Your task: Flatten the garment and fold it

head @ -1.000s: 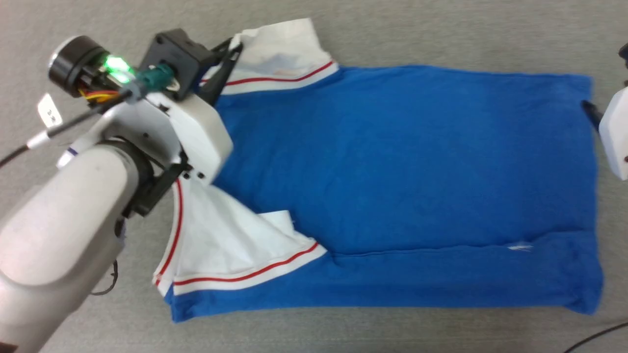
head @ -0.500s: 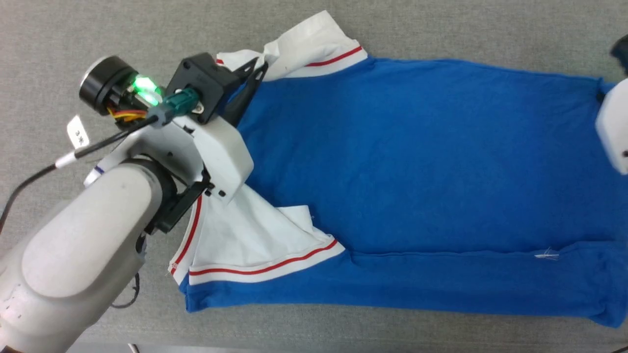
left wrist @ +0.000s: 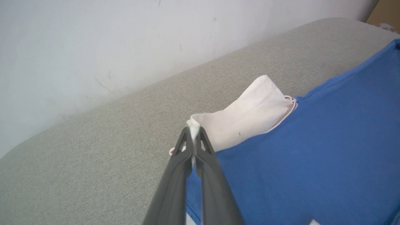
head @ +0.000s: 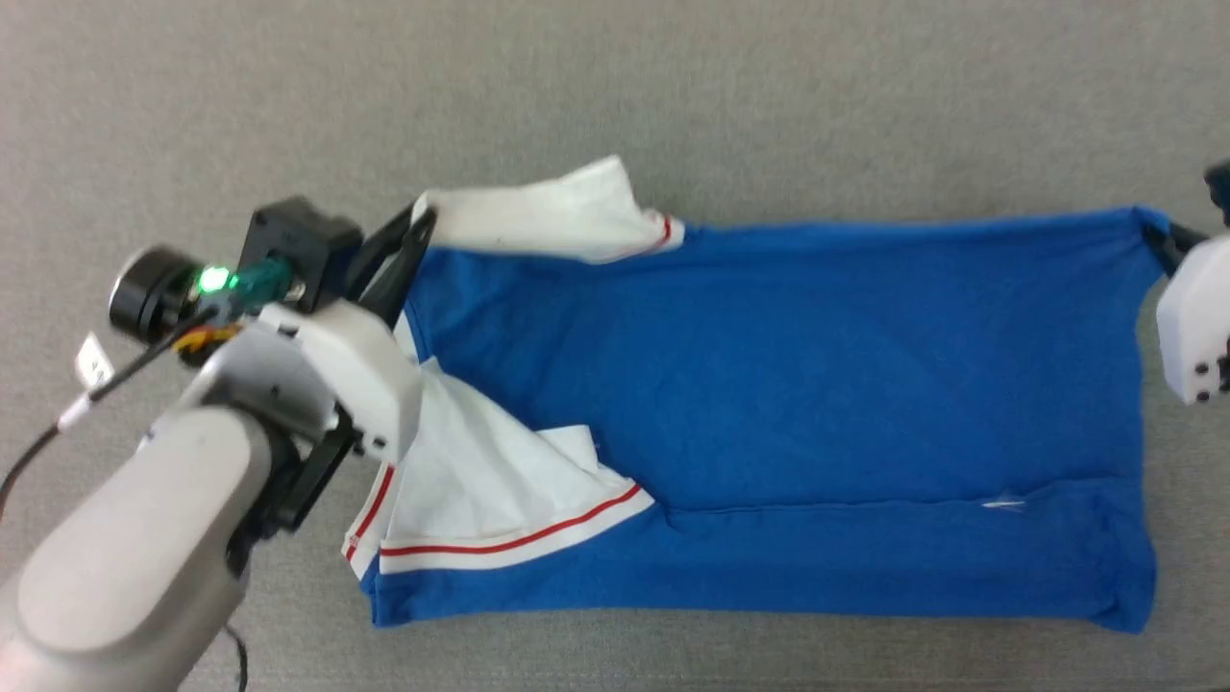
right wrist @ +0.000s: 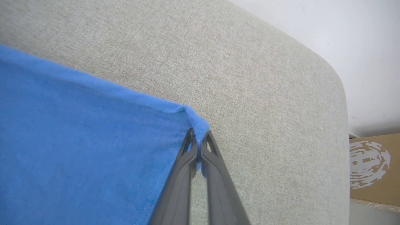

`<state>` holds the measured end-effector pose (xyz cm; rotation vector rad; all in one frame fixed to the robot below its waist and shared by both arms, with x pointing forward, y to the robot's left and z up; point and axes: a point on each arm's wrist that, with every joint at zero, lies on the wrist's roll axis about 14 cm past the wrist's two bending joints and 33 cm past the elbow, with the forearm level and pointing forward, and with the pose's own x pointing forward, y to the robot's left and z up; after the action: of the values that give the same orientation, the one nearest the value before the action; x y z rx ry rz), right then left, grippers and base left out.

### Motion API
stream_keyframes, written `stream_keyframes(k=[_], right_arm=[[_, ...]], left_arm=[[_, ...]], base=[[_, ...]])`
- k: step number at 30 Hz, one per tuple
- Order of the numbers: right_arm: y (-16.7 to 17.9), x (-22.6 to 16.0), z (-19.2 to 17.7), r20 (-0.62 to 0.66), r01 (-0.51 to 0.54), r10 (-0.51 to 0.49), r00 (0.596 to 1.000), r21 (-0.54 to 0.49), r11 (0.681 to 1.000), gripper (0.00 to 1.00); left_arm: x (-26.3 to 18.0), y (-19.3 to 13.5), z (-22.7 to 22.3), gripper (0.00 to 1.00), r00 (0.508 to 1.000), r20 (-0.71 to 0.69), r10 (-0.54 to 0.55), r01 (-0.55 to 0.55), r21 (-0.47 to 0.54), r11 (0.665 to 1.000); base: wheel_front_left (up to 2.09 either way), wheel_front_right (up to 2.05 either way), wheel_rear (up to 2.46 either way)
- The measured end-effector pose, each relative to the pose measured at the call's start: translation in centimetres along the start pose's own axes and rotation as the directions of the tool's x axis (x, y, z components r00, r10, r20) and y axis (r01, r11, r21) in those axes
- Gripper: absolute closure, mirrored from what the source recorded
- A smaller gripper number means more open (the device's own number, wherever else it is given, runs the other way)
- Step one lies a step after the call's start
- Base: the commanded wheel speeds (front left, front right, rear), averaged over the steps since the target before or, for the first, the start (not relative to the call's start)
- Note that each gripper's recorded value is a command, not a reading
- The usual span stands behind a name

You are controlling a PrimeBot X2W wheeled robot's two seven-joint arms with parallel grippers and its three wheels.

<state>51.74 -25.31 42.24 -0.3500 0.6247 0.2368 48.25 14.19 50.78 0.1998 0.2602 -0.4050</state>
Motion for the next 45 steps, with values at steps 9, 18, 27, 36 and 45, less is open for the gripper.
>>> stream_keyframes(k=[9,18,27,36,45], right_arm=[[2.5,-5.7,-2.3,0.067,-0.023,0.016,0.998,0.101,0.995,1.00],[5.5,-9.3,-8.8,-0.090,-0.053,0.060,0.994,0.081,0.995,1.00],[5.8,-8.9,-10.8,-0.155,-0.052,0.064,0.986,0.078,0.996,1.00],[6.6,-8.8,-9.6,-0.102,-0.076,0.085,0.991,0.089,0.993,0.00],[4.9,-11.2,-2.9,0.116,-0.045,0.025,0.993,0.172,0.984,0.00]], left_arm=[[-6.2,-1.1,-1.8,1.00,0.998,-0.045,0.043,-0.048,-0.107,0.993],[-10.6,-4.4,-8.3,1.00,0.963,-0.267,-0.040,-0.016,-0.204,0.979],[-11.3,-6.7,-14.6,1.00,0.889,-0.441,-0.122,0.007,-0.255,0.967],[-10.4,-6.4,-15.5,0.00,0.908,-0.409,-0.088,-0.028,-0.270,0.962],[-8.5,-3.5,-7.5,0.00,0.989,-0.030,0.144,-0.145,-0.385,0.911]], base=[[0.00,0.00,0.00],[0.00,0.00,0.00],[0.00,0.00,0.00],[0.00,0.00,0.00],[0.00,0.00,0.00]])
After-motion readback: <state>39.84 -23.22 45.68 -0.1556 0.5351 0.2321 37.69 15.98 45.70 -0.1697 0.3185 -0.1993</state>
